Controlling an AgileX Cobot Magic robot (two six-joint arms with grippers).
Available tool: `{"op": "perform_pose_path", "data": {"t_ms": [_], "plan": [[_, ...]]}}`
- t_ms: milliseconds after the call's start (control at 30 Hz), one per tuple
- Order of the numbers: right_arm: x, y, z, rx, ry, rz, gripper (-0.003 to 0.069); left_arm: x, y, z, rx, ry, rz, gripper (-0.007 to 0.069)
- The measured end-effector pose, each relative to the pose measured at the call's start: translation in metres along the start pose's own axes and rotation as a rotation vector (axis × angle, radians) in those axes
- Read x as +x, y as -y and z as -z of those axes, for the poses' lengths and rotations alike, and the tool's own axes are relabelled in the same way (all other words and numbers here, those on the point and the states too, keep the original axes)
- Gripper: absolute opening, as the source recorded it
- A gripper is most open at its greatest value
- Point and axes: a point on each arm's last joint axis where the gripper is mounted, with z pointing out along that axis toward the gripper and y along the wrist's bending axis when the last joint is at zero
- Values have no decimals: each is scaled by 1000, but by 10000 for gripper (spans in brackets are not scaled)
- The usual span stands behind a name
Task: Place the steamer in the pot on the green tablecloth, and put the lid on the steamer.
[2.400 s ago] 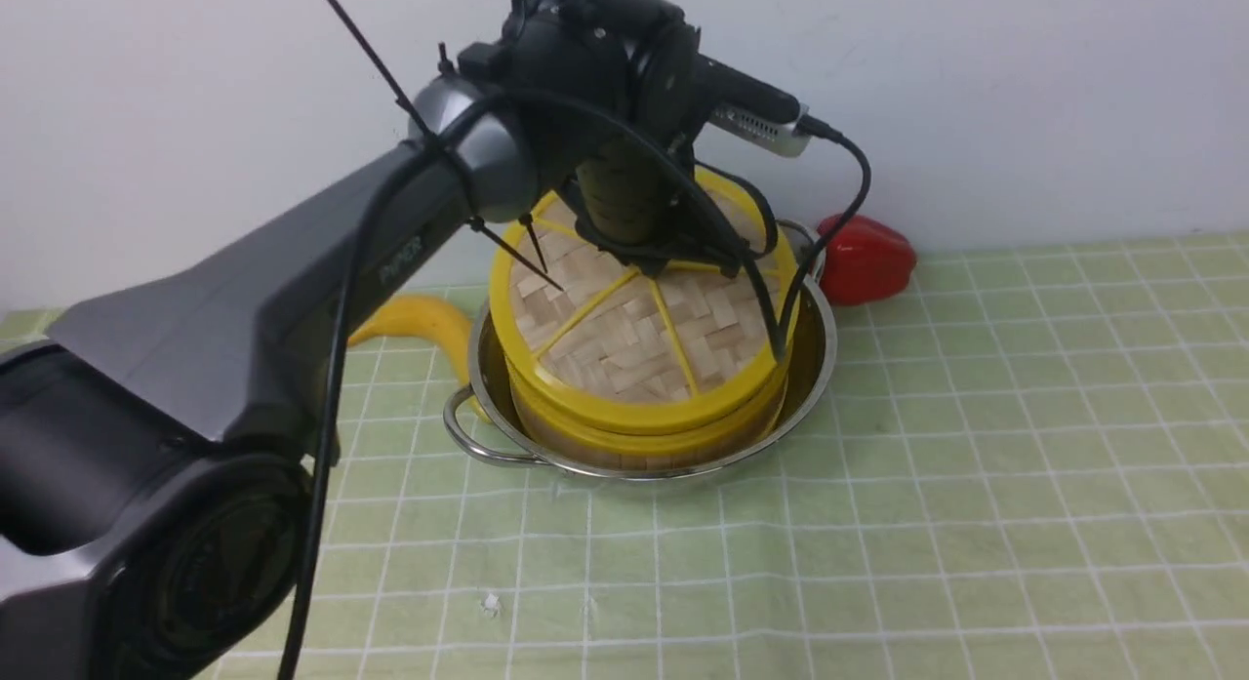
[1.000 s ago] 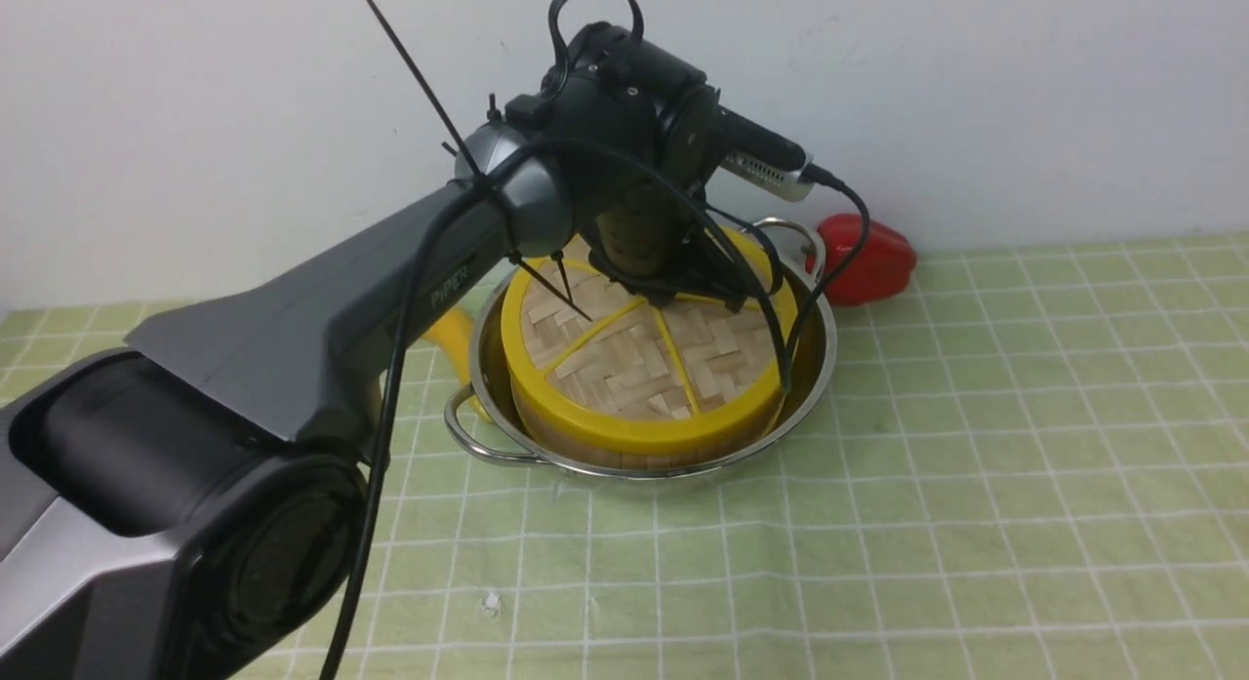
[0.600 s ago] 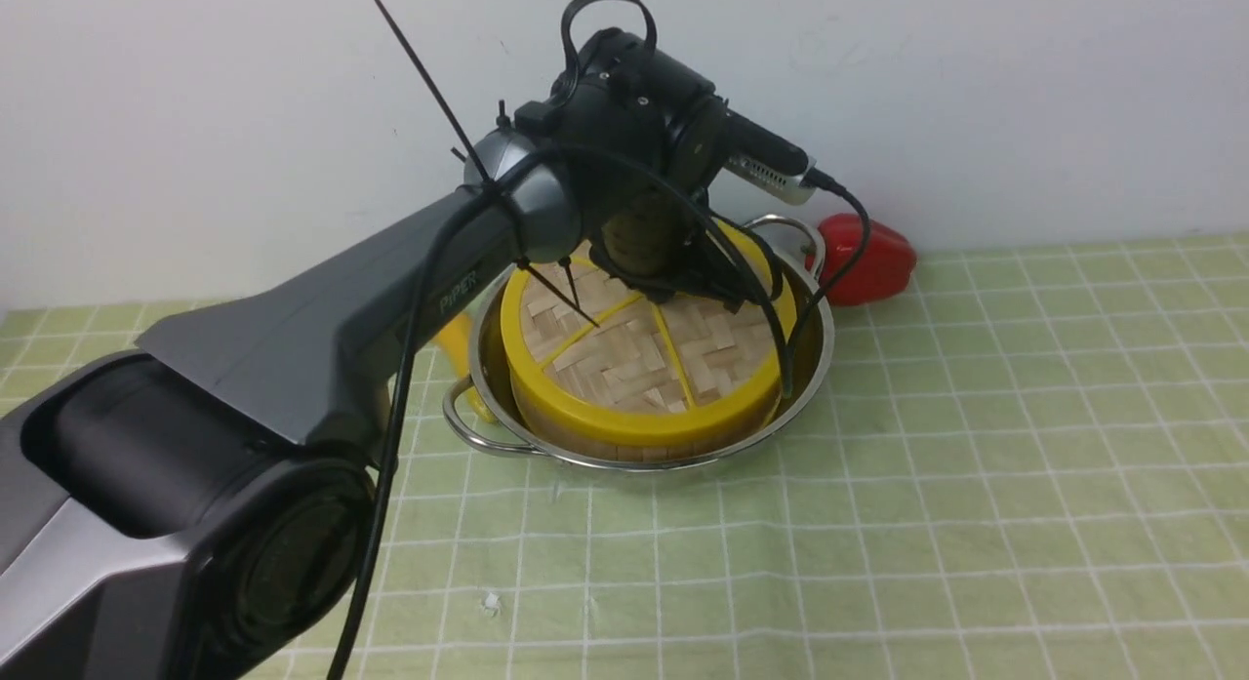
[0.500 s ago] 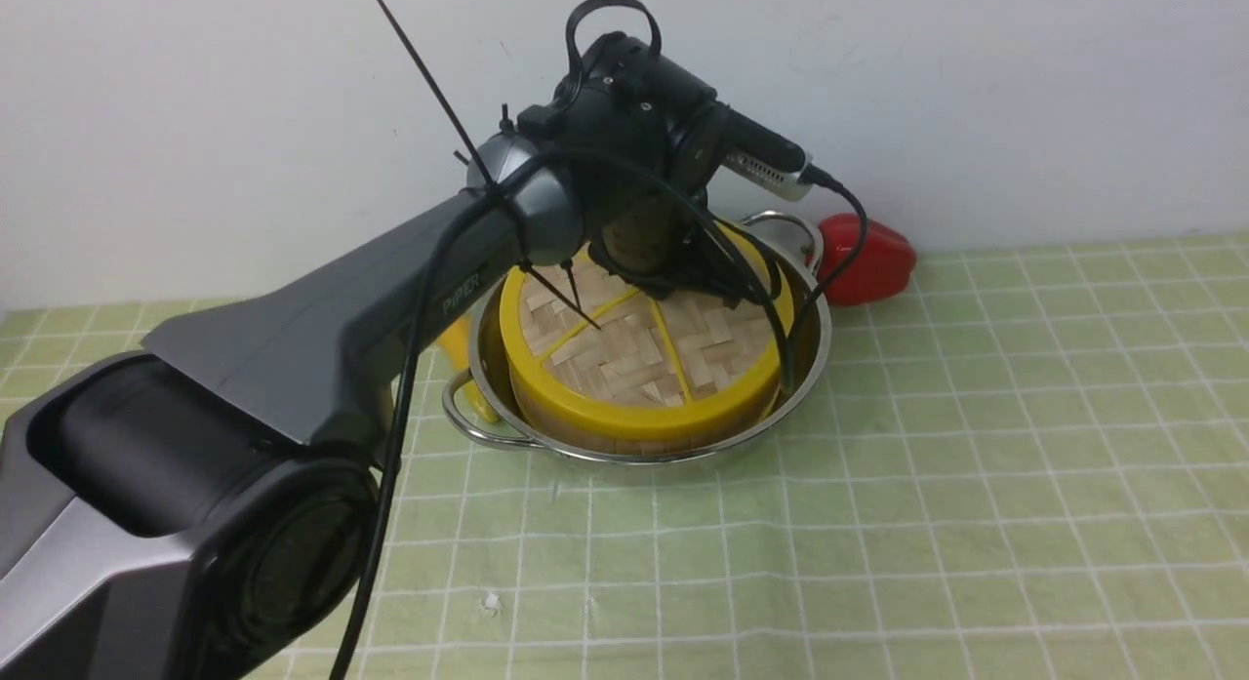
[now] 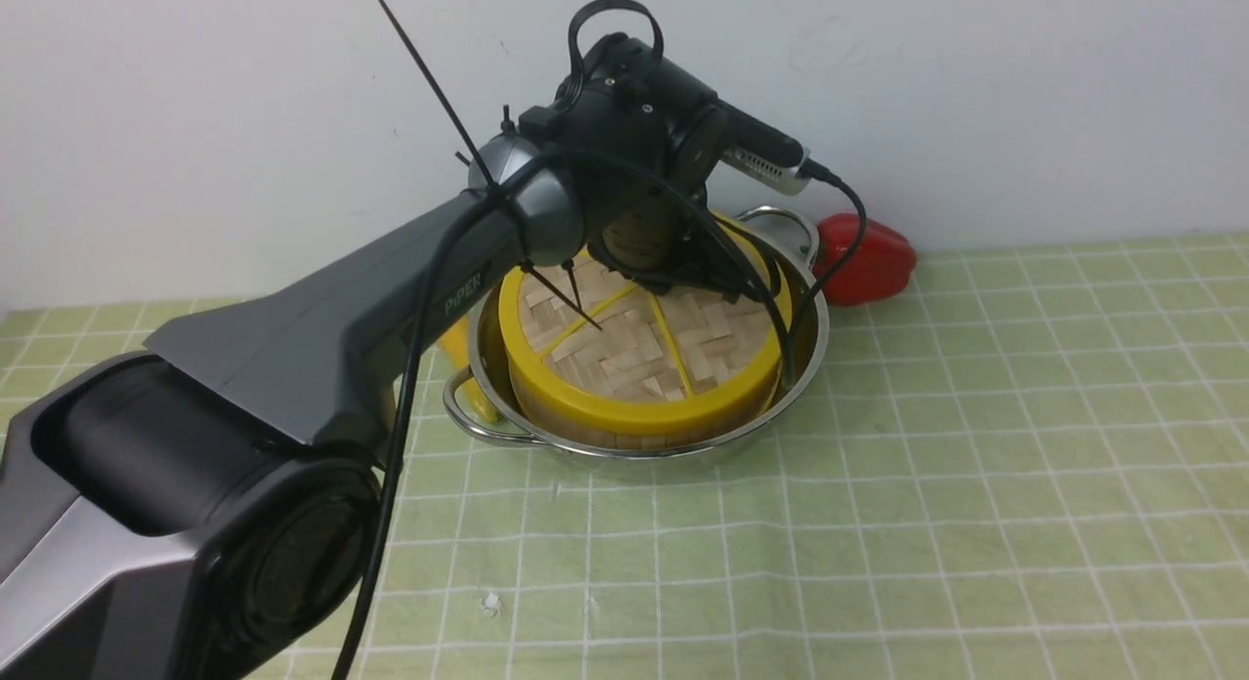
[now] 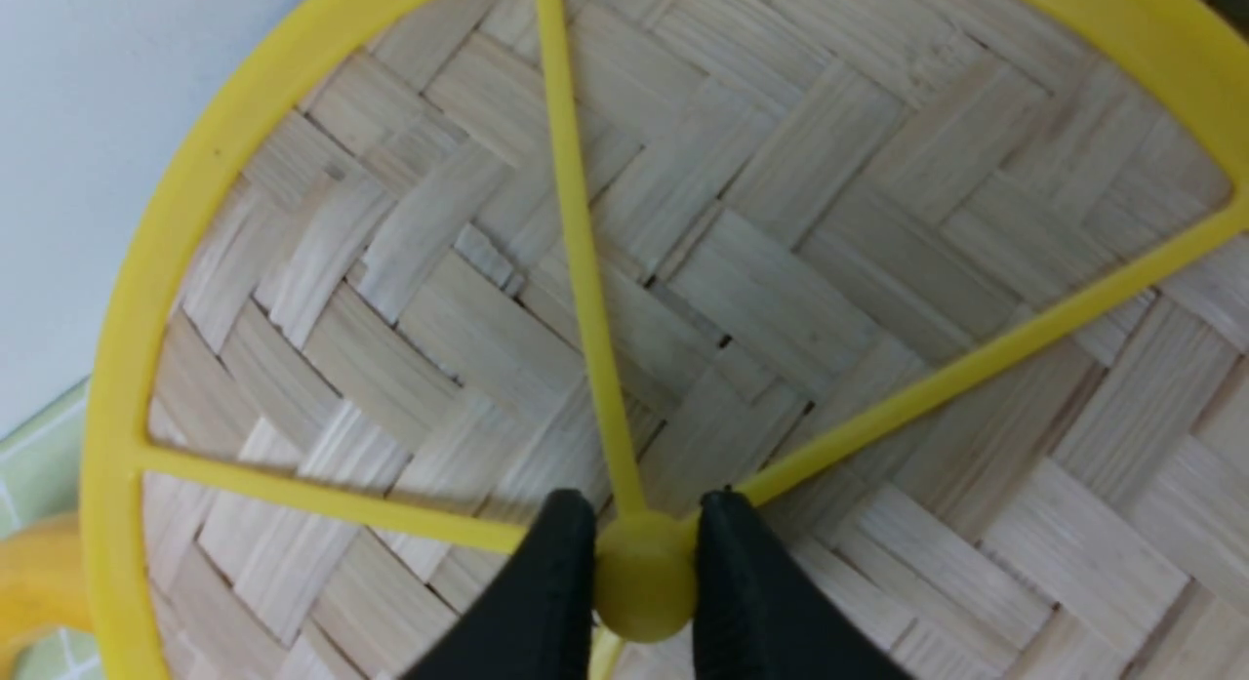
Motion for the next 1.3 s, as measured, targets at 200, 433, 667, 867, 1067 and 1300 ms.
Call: {"op": "perform_pose_path", "data": {"t_ms": [200, 433, 667, 867, 1067, 1300], "plan": [[0, 0, 0, -1, 0, -1, 501, -1, -1, 3, -1, 9, 1, 214], [0, 0, 0, -1, 0, -1, 501, -1, -1, 3, -1, 9, 1, 364], [0, 0, 0, -3, 0, -1, 501, -4, -6, 15, -8, 8, 13, 419], [0, 0, 0, -3, 0, -1, 501, -15, -24, 64, -27, 41, 53, 419], [6, 3, 17, -5, 47, -6, 461, -24, -53, 146, -40, 214, 83, 365], [57, 13, 52, 44, 214, 39, 246, -8, -80, 246, 12, 399, 149, 92]]}}
